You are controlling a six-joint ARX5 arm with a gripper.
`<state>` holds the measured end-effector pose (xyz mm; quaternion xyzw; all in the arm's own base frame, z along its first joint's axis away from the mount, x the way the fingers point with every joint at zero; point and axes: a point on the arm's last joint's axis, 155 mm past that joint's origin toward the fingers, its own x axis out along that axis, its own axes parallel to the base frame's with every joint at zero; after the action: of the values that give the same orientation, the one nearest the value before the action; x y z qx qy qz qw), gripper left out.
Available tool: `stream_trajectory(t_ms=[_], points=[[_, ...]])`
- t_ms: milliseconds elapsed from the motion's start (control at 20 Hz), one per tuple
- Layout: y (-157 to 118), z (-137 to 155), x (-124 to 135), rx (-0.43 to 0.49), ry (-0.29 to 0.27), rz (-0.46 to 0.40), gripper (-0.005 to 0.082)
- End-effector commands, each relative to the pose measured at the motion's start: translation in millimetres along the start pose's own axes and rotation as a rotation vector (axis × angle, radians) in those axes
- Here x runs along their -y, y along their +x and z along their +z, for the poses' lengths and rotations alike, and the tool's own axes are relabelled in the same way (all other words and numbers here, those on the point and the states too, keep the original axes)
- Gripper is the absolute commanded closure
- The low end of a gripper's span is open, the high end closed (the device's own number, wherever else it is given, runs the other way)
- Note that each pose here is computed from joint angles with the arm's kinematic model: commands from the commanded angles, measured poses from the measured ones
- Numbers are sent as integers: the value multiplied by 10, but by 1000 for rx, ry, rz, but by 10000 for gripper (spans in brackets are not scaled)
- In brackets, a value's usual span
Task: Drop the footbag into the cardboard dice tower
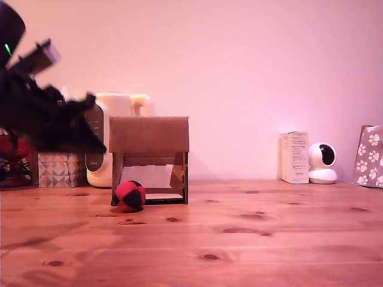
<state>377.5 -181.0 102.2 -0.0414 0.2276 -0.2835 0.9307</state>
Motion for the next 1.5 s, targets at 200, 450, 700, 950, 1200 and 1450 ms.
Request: stream_trajectory(t_ms=[200,450,700,950,1200,1450], points=[[197,-125,-74,19,5,1,258],[410,-179,-143,-1,-1,3,32],[675,-171,-277,-11,-4,37,32],[888,-211,-372,-26,-8,53,32],[1026,-257,-391,-44,-10,53,44],[1138,-441,-439,-110,-5,58,258]])
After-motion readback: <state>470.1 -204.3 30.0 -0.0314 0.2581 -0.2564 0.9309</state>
